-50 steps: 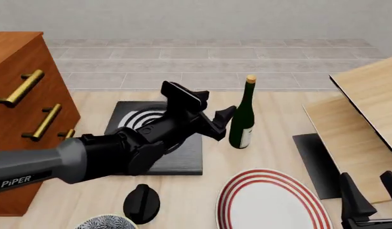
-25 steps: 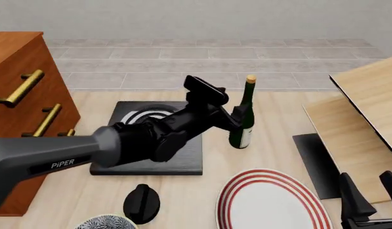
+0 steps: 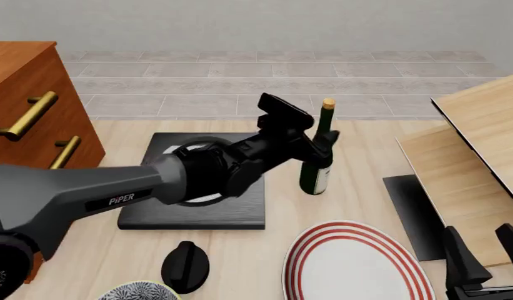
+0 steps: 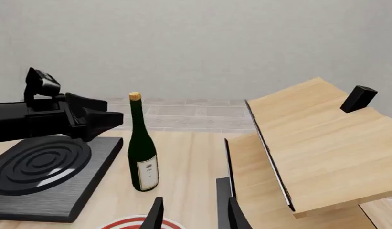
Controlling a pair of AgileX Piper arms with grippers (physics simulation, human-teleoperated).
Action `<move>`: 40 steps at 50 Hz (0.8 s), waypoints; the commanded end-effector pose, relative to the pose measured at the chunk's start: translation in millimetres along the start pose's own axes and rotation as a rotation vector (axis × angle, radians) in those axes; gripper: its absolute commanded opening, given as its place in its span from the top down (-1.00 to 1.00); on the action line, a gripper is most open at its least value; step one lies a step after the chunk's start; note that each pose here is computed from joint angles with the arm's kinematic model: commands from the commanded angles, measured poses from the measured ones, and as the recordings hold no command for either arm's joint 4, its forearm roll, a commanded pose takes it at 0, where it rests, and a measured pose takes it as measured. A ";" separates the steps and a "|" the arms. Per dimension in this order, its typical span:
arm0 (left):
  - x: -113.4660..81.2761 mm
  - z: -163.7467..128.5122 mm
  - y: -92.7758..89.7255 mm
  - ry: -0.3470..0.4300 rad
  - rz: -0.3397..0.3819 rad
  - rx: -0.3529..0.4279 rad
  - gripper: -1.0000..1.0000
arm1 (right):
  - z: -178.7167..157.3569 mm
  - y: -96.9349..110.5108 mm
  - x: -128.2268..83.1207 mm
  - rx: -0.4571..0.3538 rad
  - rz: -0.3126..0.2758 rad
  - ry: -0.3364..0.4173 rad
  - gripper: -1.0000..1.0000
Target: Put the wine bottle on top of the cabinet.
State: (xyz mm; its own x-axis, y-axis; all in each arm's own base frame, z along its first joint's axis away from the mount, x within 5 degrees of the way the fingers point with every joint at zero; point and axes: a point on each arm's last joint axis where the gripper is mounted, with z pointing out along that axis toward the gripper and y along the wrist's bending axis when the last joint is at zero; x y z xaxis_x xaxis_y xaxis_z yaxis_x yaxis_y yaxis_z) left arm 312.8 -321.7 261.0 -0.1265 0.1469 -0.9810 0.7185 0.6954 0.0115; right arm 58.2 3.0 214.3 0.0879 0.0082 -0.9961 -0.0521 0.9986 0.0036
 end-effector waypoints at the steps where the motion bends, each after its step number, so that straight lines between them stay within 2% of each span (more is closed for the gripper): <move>1: -0.2 18.3 -3.0 0.019 -0.013 0.006 -1.00 | -0.1 0.0 0.0 0.000 0.002 -0.001 -1.00; 9: -0.7 26.3 -8.5 0.043 -0.011 0.018 -1.00 | 0.5 0.0 0.2 0.000 0.005 0.003 -1.00; 14: -0.4 30.9 -3.1 0.050 -0.008 0.007 -1.00 | 0.1 0.0 0.0 -0.001 0.007 0.001 -1.00; 18: 0.8 35.2 9.4 0.063 -0.001 -0.018 -1.00 | 0.0 0.1 0.0 -0.002 0.007 0.000 -1.00; 29: 0.9 39.1 22.4 0.064 -0.007 -0.044 -1.00 | 0.0 0.1 0.0 -0.001 0.008 0.000 -1.00; 40: 0.5 45.3 22.5 0.071 -0.006 -0.043 -1.00 | -0.2 0.1 0.0 -0.002 0.010 -0.001 -1.00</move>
State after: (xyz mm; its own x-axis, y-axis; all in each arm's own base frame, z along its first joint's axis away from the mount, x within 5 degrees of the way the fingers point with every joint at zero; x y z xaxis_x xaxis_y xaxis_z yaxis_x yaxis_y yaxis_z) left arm 353.3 -336.7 253.0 -0.1753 0.1861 -0.9668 0.6924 0.7214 0.0134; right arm 58.1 3.1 214.3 0.0879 0.0162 -0.9960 -0.0542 0.9985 0.0115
